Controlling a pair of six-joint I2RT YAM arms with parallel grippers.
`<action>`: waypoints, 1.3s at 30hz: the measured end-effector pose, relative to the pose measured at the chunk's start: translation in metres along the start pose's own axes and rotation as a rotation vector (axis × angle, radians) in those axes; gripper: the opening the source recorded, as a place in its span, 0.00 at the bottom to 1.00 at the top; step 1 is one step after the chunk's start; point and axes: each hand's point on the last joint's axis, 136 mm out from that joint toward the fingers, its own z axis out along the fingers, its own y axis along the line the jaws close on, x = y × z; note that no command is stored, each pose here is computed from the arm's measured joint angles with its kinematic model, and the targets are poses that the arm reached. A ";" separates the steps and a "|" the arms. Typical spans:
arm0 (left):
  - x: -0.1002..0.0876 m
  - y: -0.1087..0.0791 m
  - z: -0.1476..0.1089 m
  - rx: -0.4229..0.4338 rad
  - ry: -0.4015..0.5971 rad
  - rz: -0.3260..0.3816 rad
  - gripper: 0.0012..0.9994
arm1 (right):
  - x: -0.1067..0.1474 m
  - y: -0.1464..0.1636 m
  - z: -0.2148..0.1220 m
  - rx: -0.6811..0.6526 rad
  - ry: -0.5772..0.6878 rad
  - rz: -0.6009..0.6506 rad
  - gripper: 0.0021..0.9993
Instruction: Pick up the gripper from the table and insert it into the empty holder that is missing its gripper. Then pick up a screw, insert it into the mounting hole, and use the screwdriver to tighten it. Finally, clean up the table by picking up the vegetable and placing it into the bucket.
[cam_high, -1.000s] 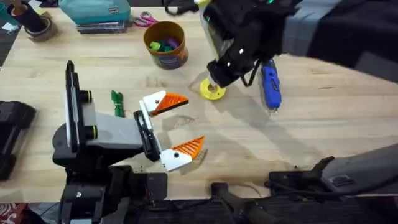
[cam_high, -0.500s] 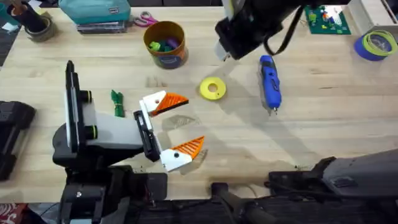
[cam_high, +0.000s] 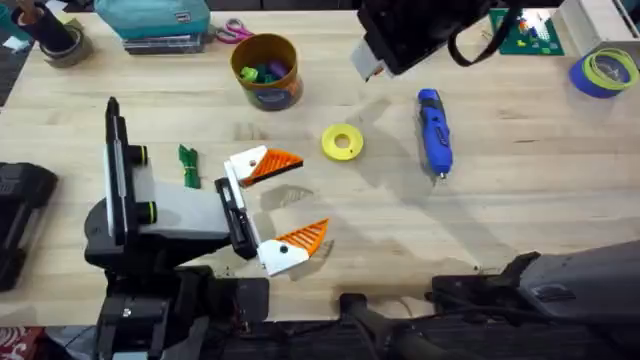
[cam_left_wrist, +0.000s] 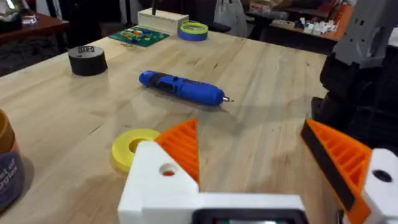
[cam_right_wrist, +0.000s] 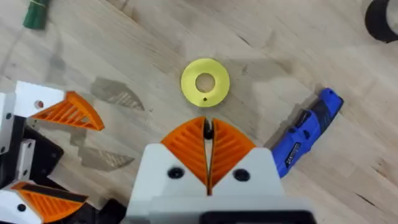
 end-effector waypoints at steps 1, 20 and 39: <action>0.000 0.000 0.000 0.000 0.000 0.000 0.99 | 0.000 0.000 0.000 0.000 0.000 -0.001 0.00; 0.000 0.000 0.000 0.000 0.000 0.000 0.99 | 0.007 0.101 -0.009 -0.121 -0.050 -0.253 0.00; 0.000 0.000 0.000 0.000 0.000 0.000 0.99 | -0.012 0.135 -0.033 -0.189 -0.127 -0.399 0.00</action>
